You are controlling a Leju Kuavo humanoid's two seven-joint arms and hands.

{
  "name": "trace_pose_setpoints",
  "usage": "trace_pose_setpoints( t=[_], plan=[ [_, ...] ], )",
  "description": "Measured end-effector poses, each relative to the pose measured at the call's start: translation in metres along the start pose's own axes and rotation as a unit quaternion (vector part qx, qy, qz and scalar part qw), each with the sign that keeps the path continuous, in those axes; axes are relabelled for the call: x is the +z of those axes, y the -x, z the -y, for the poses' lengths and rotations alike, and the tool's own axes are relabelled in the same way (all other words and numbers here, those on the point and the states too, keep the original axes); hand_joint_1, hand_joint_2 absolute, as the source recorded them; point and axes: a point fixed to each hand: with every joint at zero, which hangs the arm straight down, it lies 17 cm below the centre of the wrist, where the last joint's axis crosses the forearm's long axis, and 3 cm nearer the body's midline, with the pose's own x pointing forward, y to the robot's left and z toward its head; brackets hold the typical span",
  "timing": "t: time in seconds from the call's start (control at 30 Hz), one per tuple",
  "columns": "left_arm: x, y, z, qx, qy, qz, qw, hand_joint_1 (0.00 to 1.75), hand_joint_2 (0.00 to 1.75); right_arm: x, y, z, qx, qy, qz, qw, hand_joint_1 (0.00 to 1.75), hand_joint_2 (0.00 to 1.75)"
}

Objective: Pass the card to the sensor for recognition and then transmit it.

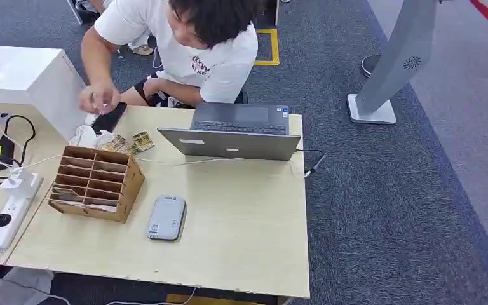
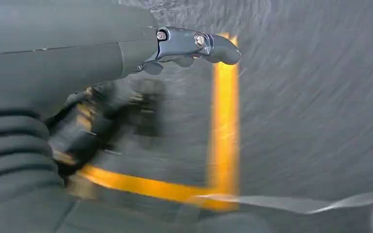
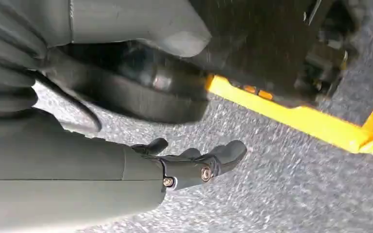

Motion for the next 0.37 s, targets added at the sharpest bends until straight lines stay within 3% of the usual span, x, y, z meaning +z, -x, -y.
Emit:
trace_pose_setpoints(
  t=[0.1, 0.23, 0.27, 0.3, 0.37],
  plan=[
    [0.012, 0.023, 0.034, -0.094, 0.078, -0.010, 0.992, 0.00, 1.75, 0.001, -0.004, -0.003, 0.021, -0.008, 0.013, 1.000, 0.00, 1.75],
    [0.014, 0.026, 0.047, -0.166, 0.122, -0.014, 0.978, 0.00, 1.75, 0.001, -0.003, -0.005, 0.019, -0.026, 0.012, 0.999, 0.00, 1.75],
    [0.014, 0.026, 0.047, -0.185, 0.129, -0.015, 0.974, 0.00, 0.00, 0.001, -0.003, -0.004, 0.016, -0.027, 0.012, 0.999, 0.00, 1.75],
    [0.014, 0.027, 0.048, -0.203, 0.135, -0.015, 0.970, 0.00, 0.00, 0.001, -0.003, -0.003, 0.012, -0.028, 0.012, 0.999, 0.00, 0.00],
    [0.013, 0.026, 0.046, -0.233, 0.142, -0.016, 0.962, 0.00, 0.00, 0.001, 0.001, -0.003, -0.001, -0.031, 0.007, 0.999, 0.00, 0.00]
  ],
)
